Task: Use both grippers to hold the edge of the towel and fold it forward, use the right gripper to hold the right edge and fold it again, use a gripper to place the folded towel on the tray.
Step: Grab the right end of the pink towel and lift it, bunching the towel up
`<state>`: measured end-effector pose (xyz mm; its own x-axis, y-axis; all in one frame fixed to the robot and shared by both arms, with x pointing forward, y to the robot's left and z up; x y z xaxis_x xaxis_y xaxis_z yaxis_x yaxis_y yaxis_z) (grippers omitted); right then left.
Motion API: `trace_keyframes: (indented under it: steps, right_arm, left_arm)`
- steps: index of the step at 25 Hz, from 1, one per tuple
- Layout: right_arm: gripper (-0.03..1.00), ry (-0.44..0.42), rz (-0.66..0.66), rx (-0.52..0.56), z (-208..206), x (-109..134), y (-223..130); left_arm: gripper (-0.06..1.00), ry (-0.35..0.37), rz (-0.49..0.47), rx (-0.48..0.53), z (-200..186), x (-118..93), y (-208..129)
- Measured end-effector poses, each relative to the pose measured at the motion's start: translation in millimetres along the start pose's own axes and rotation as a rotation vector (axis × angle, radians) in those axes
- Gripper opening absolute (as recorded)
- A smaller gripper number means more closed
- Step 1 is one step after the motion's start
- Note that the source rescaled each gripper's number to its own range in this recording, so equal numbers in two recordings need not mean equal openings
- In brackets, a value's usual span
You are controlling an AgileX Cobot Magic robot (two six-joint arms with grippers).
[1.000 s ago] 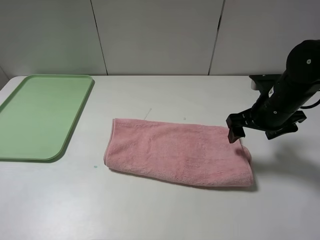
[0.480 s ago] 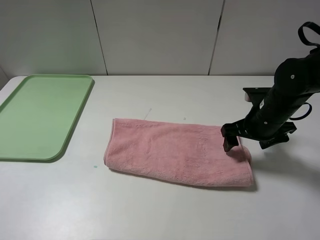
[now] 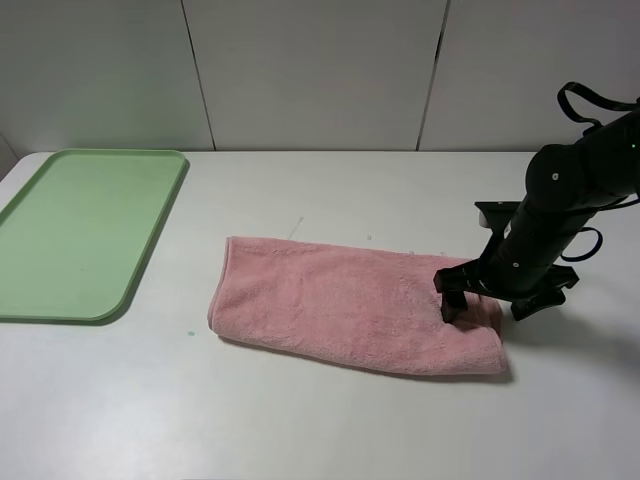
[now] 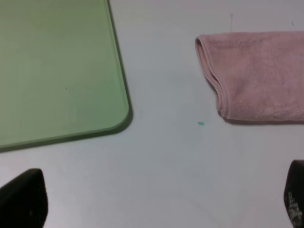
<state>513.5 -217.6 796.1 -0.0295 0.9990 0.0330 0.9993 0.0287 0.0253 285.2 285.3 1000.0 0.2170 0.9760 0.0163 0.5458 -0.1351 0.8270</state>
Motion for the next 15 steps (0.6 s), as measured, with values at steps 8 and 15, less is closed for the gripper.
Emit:
trace_keyframes:
  steps: [8,15]
  right_arm:
    - [1.0,-0.003,0.0,0.013,2.2,-0.3,-1.0]
    - [0.55,0.018,0.037,0.024,2.3,3.4,-1.9]
  left_arm:
    - [1.0,0.0,0.0,0.0,0.0,0.0,0.0]
    - [1.0,0.0,0.0,0.0,0.0,0.0,0.0]
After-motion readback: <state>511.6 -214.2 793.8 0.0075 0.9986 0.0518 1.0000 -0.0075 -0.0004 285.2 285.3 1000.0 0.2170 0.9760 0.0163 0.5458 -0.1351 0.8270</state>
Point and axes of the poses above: a point on each arm's last joint axis where the gripper is mounted, z pointing out along that axis toward the gripper, x along the wrist's bending axis when the last joint is at zero, y = z × x, the point moved 7 cm from there along z, pointing out along that axis toward the gripper, and after that the axes turned 3 degrees about z, right-handed, at the moved point
